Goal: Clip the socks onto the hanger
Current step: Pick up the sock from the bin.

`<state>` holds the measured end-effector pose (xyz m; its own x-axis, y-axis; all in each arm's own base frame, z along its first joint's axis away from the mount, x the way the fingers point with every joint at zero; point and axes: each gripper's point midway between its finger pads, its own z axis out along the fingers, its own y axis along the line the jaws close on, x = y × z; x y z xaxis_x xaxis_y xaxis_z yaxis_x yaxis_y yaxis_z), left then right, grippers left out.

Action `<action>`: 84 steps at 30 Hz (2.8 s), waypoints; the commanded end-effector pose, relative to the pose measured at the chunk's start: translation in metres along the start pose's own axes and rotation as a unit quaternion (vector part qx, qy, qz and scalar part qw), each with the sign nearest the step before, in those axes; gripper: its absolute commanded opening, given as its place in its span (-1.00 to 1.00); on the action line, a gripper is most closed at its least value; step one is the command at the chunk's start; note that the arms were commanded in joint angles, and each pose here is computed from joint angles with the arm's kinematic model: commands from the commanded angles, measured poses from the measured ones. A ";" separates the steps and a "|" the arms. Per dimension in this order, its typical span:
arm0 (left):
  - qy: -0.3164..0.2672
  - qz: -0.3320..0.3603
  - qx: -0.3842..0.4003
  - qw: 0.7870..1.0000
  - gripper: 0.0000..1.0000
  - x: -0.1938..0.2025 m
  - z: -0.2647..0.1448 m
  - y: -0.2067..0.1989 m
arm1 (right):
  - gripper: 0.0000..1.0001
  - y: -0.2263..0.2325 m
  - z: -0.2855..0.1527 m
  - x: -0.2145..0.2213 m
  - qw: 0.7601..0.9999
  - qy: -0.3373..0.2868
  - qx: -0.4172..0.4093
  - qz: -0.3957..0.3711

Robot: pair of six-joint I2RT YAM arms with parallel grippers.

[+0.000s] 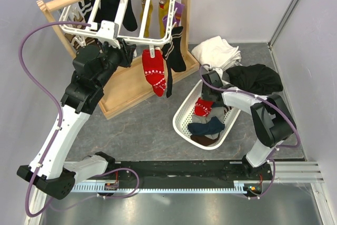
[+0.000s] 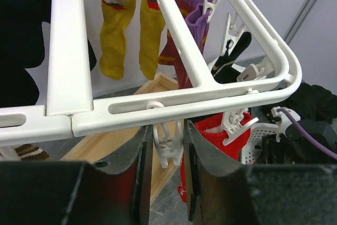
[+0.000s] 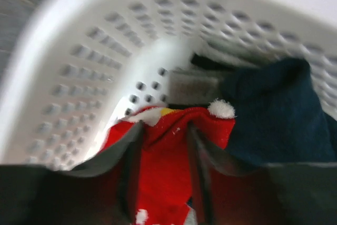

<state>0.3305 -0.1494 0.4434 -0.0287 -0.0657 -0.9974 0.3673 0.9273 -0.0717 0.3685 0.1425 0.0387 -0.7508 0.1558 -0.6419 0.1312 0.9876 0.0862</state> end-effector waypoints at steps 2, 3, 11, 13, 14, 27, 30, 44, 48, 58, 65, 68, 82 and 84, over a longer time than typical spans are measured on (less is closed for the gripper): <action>0.007 0.009 0.016 1.000 -0.97 0.005 0.000 -0.005 | 0.11 0.035 -0.009 -0.049 0.997 -0.044 -0.067 -0.022; 0.007 0.009 0.015 1.000 -0.96 0.005 0.000 -0.005 | 0.17 0.037 -0.010 -0.052 0.996 -0.047 -0.070 -0.030; 0.006 0.005 0.023 1.000 -0.96 0.005 0.001 -0.008 | 0.18 0.028 -0.024 -0.058 0.996 -0.066 -0.059 -0.019; 0.006 0.006 0.021 1.000 -0.96 0.005 0.000 -0.007 | 0.15 0.020 -0.036 -0.058 0.996 -0.075 -0.051 -0.007; 0.007 0.006 0.022 1.000 -0.97 0.006 0.001 -0.007 | 0.10 0.018 -0.039 -0.058 0.996 -0.076 -0.048 -0.002; 0.005 0.002 0.027 1.000 -0.96 0.005 0.001 -0.010 | -0.21 0.006 -0.006 -0.022 1.000 -0.011 -0.007 0.013; 0.008 0.002 0.027 1.000 -0.96 0.006 0.002 -0.010 | -0.20 0.006 0.005 -0.014 1.000 -0.003 -0.003 0.020; 0.006 0.001 0.029 1.000 -0.97 0.004 0.002 -0.010 | -0.72 0.000 0.010 -0.002 1.000 0.020 0.008 -0.009; 0.005 -0.003 0.031 0.999 -0.97 0.002 0.002 -0.012 | -0.96 0.002 -0.013 -0.024 1.000 -0.004 -0.004 -0.023; 0.012 -0.003 0.026 1.000 -0.96 0.003 -0.001 -0.010 | -1.00 0.019 -0.085 -0.075 0.989 -0.080 -0.088 -0.086; 0.017 -0.005 0.023 1.000 -0.97 0.005 0.000 -0.009 | -0.89 0.036 -0.102 -0.070 0.979 -0.069 -0.153 -0.114; 0.020 -0.005 0.023 1.000 -0.96 0.006 -0.001 -0.009 | -0.89 0.041 -0.093 -0.049 0.977 -0.036 -0.172 -0.117; 0.036 -0.012 0.032 0.999 -0.96 0.016 0.003 -0.013 | -0.82 0.060 -0.114 -0.004 0.939 -0.011 -0.258 -0.228; 0.038 -0.013 0.033 0.999 -0.97 0.017 0.003 -0.013 | -0.70 0.062 -0.106 0.006 0.938 0.007 -0.257 -0.233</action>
<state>0.3348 -0.1557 0.4366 -0.0492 -0.0580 -0.9971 0.3877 0.9189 -0.0726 0.3077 0.2006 0.1250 -0.6735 -0.2510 -0.6953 -0.4877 0.8577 0.1628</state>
